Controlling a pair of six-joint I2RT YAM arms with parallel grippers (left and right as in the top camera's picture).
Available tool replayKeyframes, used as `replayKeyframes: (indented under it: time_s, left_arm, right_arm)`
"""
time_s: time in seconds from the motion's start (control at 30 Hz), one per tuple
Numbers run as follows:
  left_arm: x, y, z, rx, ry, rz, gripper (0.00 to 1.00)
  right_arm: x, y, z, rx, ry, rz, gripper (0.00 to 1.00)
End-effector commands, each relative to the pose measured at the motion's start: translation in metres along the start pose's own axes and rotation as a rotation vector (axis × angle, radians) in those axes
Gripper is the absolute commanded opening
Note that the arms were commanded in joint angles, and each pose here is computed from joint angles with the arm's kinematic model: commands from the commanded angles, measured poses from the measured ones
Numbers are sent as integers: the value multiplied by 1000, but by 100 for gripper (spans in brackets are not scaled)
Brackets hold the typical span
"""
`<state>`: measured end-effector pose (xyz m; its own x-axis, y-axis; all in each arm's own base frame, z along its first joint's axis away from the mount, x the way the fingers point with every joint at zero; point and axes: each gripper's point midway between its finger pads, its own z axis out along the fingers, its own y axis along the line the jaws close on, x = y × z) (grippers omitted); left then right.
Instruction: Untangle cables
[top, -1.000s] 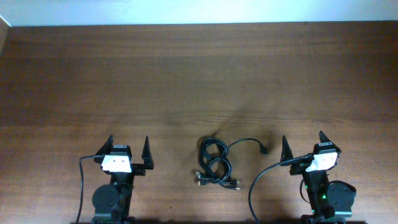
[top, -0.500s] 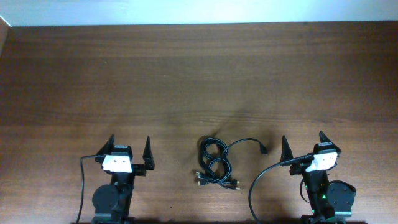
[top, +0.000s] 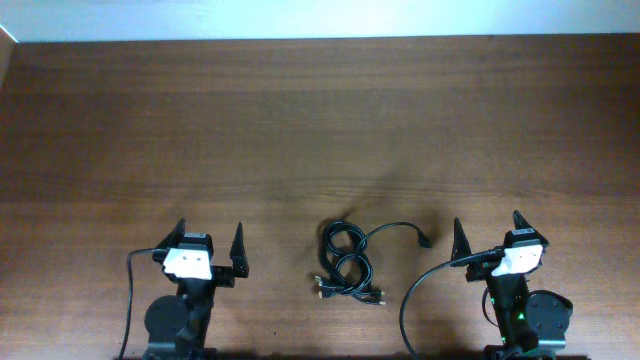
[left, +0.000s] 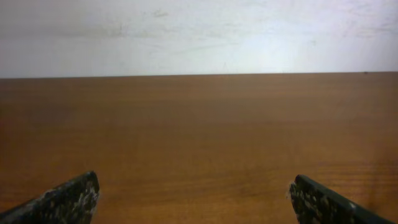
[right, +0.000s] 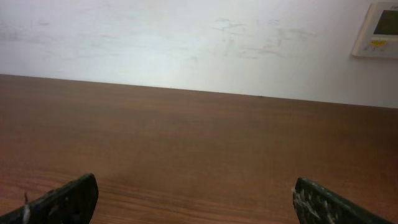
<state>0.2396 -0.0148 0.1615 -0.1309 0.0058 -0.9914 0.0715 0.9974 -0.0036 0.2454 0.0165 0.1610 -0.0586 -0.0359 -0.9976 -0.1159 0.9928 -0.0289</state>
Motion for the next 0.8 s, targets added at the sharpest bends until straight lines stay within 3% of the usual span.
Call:
replayKeyframes:
  time_s: [0.0,0.6,0.77]
  left_arm:
    - [-13,-1,-1,8,0,14,99]
    - [5,-20,47,129,388,-25,99]
    - [9,-47,60,222,480,39,99]
  right_arm:
    - [1,3,0,-13,-1,-7,99]
    - [1,3,0,-13,-1,-7,99]
    - [1,3,0,-13,-1,-7,99]
